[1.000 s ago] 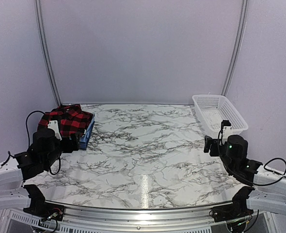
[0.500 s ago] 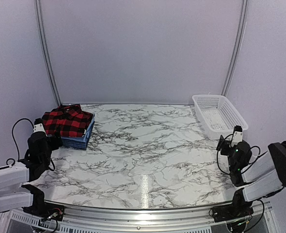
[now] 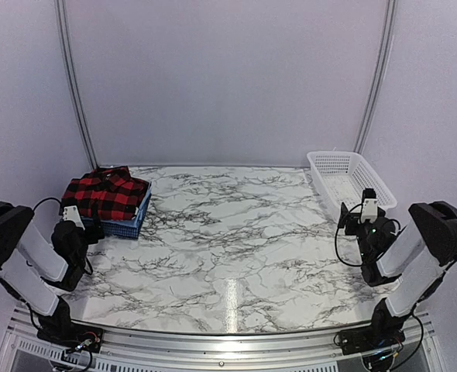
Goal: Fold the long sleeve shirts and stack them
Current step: Reset both arms
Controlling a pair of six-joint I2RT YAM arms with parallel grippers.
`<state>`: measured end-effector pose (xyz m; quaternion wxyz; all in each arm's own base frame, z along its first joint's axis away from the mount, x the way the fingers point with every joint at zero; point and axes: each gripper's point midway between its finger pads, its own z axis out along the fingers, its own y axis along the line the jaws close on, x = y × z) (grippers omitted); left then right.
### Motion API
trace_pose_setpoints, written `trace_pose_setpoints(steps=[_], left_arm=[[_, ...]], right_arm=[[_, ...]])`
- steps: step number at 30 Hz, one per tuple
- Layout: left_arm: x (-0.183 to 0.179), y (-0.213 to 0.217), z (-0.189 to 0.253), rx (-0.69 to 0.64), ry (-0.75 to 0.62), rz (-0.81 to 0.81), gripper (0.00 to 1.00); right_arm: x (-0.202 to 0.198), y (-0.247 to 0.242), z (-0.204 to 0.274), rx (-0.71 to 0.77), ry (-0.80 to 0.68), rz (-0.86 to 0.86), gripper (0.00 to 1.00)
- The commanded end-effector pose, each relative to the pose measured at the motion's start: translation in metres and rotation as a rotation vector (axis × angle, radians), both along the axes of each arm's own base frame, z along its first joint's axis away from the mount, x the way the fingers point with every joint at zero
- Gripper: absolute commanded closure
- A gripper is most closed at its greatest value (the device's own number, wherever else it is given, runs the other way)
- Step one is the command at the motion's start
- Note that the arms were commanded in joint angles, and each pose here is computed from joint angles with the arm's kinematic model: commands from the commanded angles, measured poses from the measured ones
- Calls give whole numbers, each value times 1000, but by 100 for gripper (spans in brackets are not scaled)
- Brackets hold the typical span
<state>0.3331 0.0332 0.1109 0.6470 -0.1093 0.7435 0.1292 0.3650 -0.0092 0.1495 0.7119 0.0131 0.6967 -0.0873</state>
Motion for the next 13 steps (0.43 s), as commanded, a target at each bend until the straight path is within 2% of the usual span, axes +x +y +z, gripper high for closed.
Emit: trace_pose_setpoints(steps=[1,13], left_arm=[[11,-16,35,1,-144,-111,1],[31,-6,25,-13,-67,-45,1]], right_arm=[[11,1,4,-5,7,-2,1],[16,0,4,8,14,10,1]])
